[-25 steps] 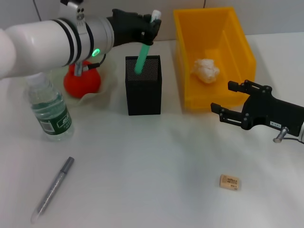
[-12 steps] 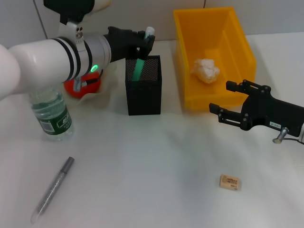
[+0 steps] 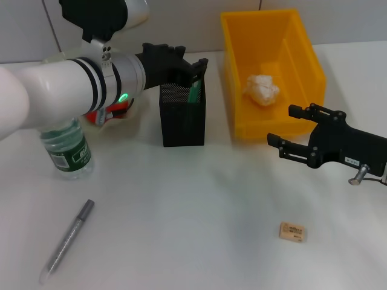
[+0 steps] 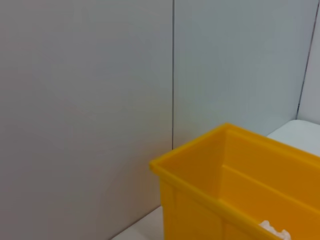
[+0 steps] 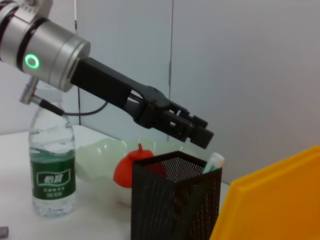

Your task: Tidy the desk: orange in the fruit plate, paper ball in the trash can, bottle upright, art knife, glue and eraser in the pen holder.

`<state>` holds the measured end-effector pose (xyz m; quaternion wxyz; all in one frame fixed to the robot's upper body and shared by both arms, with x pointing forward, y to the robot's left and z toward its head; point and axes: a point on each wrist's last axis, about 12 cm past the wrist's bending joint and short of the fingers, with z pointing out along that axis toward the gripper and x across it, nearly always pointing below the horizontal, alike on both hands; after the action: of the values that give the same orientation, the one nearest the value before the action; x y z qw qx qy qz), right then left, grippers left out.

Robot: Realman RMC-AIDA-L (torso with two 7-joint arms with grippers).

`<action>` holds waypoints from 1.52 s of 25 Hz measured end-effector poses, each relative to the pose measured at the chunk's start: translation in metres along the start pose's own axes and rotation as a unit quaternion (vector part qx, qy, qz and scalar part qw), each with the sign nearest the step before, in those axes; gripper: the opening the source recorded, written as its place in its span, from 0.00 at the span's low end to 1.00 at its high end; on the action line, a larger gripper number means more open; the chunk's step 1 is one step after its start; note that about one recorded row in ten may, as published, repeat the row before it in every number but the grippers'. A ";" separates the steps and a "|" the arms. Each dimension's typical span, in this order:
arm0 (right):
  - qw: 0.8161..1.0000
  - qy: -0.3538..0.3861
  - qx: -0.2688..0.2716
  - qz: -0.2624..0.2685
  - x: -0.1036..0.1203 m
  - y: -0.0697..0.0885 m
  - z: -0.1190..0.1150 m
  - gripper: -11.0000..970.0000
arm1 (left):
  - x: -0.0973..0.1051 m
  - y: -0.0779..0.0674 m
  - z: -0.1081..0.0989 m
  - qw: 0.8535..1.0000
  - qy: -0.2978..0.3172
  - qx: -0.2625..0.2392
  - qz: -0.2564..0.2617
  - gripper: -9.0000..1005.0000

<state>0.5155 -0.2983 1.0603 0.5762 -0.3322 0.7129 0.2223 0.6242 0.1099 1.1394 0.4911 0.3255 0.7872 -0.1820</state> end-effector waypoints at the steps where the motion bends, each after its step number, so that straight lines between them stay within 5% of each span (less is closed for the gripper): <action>1: 1.000 -0.002 -0.001 0.000 0.000 0.000 -0.001 0.79 | -0.001 -0.001 -0.001 1.000 -0.003 0.001 0.002 0.39; 15: 1.000 -0.009 -0.003 -0.001 -0.001 0.003 -0.008 0.79 | -0.011 -0.021 -0.033 0.996 -0.073 0.000 0.057 0.81; 24: 1.000 -0.012 0.000 -0.015 -0.007 0.001 -0.013 0.79 | 0.004 -0.032 -0.056 0.994 -0.082 0.000 0.067 0.84; 38: 1.000 -0.013 0.004 -0.012 -0.008 -0.001 -0.016 0.79 | 0.017 -0.021 -0.059 0.997 -0.065 -0.010 0.046 0.84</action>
<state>0.5065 -0.3085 1.0718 0.5894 -0.3351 0.7025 0.2165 0.5658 0.1359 1.1499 0.5525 0.3439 0.7393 -0.1727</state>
